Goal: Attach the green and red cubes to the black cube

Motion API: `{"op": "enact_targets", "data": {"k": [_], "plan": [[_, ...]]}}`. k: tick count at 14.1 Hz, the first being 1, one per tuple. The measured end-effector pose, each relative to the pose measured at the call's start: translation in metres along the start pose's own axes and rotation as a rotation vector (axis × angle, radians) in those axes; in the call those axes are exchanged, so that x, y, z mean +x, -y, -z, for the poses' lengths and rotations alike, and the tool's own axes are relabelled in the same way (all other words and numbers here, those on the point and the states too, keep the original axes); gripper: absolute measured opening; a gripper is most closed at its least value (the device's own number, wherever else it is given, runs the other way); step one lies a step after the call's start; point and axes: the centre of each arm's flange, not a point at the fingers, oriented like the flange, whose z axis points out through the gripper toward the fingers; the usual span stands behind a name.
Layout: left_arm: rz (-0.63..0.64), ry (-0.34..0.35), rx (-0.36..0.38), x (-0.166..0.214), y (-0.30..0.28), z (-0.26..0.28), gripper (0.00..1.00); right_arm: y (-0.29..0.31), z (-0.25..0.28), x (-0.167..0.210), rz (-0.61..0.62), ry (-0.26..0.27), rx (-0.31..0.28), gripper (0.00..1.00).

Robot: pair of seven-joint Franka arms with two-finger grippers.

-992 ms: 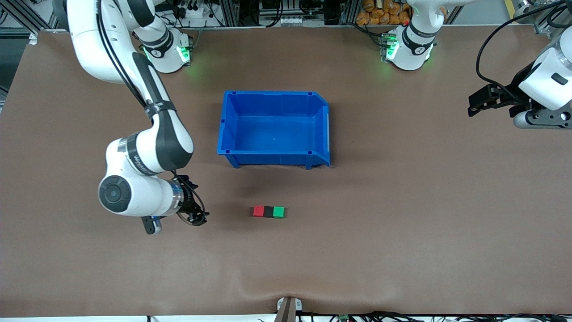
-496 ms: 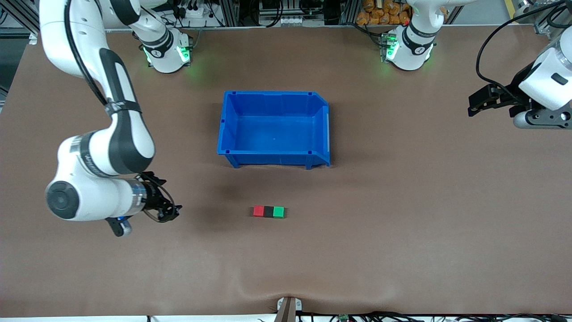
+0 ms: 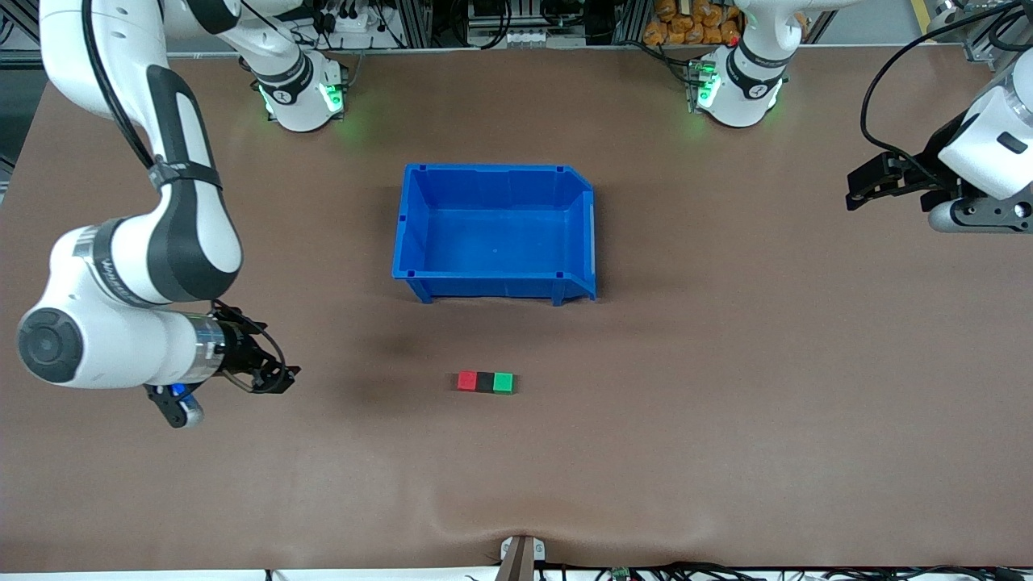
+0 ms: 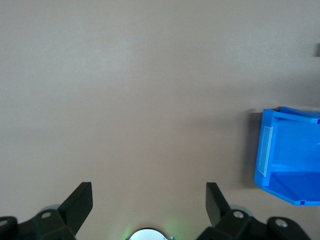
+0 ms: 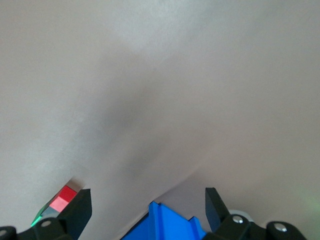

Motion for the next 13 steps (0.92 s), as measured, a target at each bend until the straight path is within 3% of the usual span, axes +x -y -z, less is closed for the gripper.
{"op": "enact_targets", "data": {"k": [8, 13], "plan": [[-0.001, -0.003, 0.000, 0.000, -0.001, 0.000, 1.00, -0.045, 0.047, 0.019, 0.142, 0.006, -0.002, 1.00], [-0.001, -0.004, -0.001, 0.002, -0.001, -0.002, 1.00, -0.056, 0.061, 0.023, 0.223, -0.041, -0.026, 1.00]]}}
